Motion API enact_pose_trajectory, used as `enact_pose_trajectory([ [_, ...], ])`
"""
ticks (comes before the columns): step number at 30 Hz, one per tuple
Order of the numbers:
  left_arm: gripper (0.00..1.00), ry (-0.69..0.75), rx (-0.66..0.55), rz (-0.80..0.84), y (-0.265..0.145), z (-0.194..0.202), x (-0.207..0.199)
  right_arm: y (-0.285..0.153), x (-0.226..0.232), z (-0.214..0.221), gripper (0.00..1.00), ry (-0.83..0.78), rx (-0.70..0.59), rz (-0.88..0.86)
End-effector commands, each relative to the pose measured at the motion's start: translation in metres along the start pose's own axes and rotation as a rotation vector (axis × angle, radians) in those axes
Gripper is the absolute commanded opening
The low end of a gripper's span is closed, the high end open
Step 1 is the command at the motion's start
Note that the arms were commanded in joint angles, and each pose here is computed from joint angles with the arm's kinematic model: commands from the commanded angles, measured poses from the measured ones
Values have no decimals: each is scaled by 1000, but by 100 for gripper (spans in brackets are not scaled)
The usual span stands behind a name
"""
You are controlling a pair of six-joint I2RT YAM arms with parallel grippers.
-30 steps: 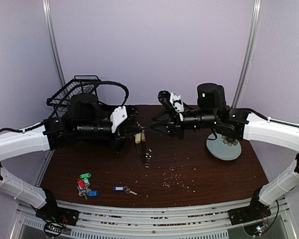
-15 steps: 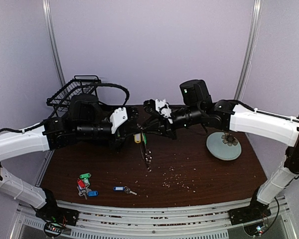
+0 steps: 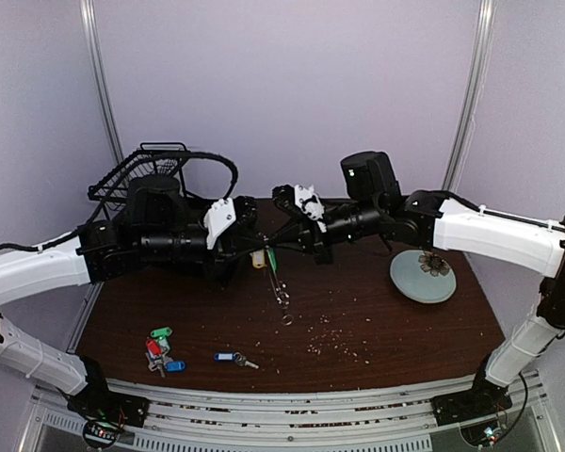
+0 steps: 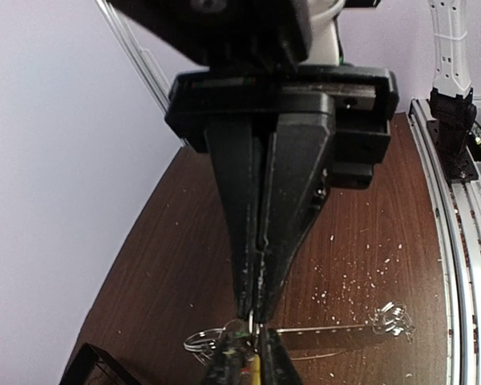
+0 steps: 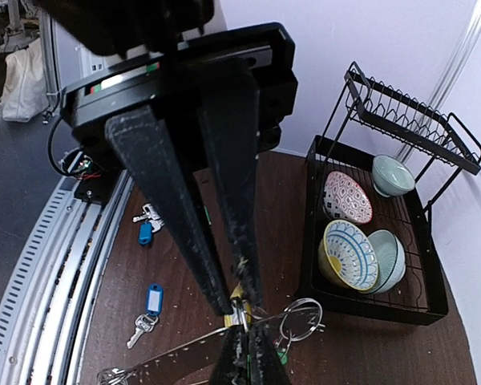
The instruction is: Put the keys on the keyring
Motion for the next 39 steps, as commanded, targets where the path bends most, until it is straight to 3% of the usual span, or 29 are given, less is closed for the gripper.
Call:
enact_pose_trajectory([
  [1,15,-7,-174,-48,-23,-36,19,-26,4,-45,0,125,-321,-8],
  [4,16,-14,-177,-33,-22,-33,19,-39,12,-60,0,206,-525,-13],
  [9,20,-9,-189,44,-18,-31,8,-41,14,-55,0,288,-608,39],
  [15,15,-6,-183,93,-12,-25,0,-43,14,-53,0,344,-666,62],
  [27,13,-16,-184,98,-4,-20,0,-38,17,-56,0,352,-706,45],
  [31,3,-22,-221,86,-7,-26,1,-34,15,-55,0,352,-734,50],
  [39,7,-25,-194,64,-1,-16,2,-27,10,-59,0,346,-759,32],
])
Point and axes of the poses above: each gripper's point midway between its finger pads, its own y axis out along the fingers, its own x axis along the line the jaws close on, z = x × y, the point moved 3 cm from there along -y, back along the fingers, and after that the axes turned 2 degrees about y, right-handed, at the moved point
